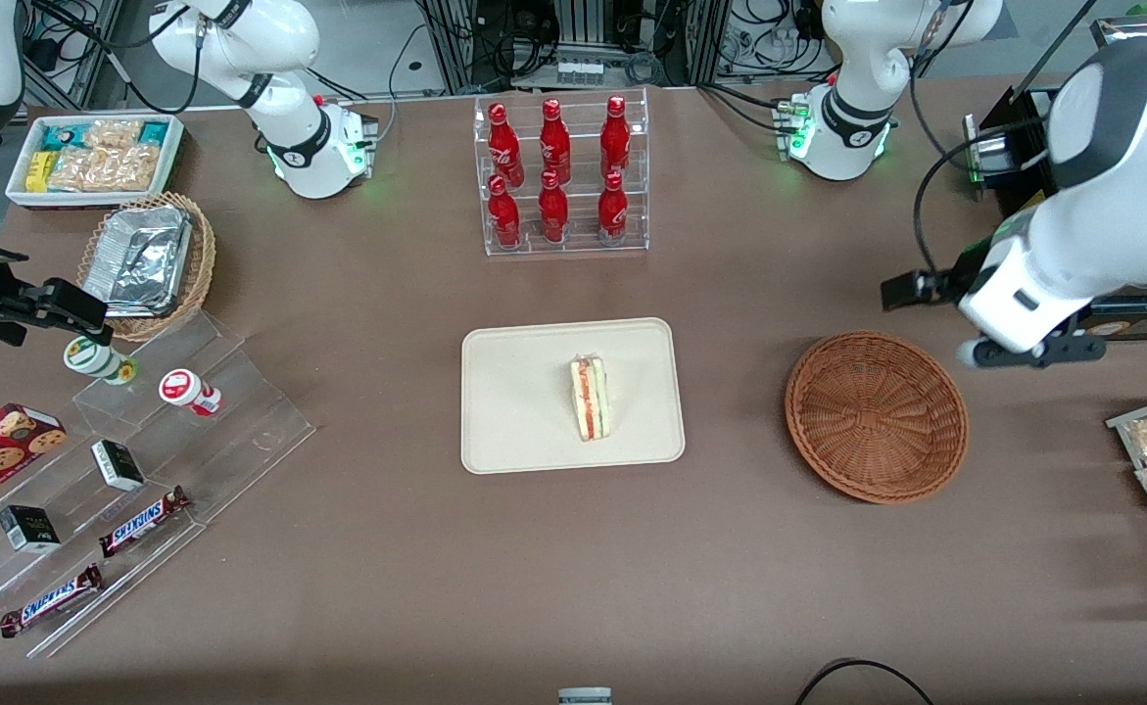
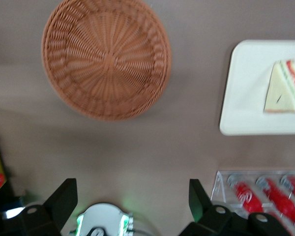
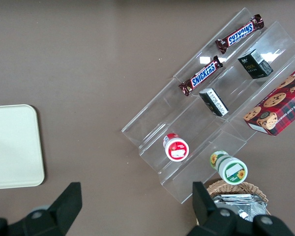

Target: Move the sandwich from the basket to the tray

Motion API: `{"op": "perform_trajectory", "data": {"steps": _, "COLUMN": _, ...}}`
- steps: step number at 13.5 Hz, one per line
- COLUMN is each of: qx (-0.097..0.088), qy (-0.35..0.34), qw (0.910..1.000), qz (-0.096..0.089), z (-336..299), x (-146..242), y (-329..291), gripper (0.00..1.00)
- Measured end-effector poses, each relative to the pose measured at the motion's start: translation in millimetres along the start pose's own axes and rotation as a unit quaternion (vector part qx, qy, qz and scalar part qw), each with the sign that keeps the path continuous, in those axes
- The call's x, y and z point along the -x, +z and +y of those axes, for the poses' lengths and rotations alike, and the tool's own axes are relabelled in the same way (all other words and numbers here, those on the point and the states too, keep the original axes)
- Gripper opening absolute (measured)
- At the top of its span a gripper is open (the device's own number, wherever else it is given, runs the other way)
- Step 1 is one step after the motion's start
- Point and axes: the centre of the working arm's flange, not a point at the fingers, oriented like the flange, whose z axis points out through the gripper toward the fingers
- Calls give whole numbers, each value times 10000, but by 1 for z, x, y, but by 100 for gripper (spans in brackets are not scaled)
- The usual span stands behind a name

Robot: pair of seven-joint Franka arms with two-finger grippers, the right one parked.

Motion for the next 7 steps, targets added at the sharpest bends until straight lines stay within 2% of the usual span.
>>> {"op": "perform_trajectory", "data": {"steps": 7, "qx": 54, "qy": -225, "qw": 9996, "qz": -156, "z": -49, "x": 43, "y": -42, "gripper": 100}}
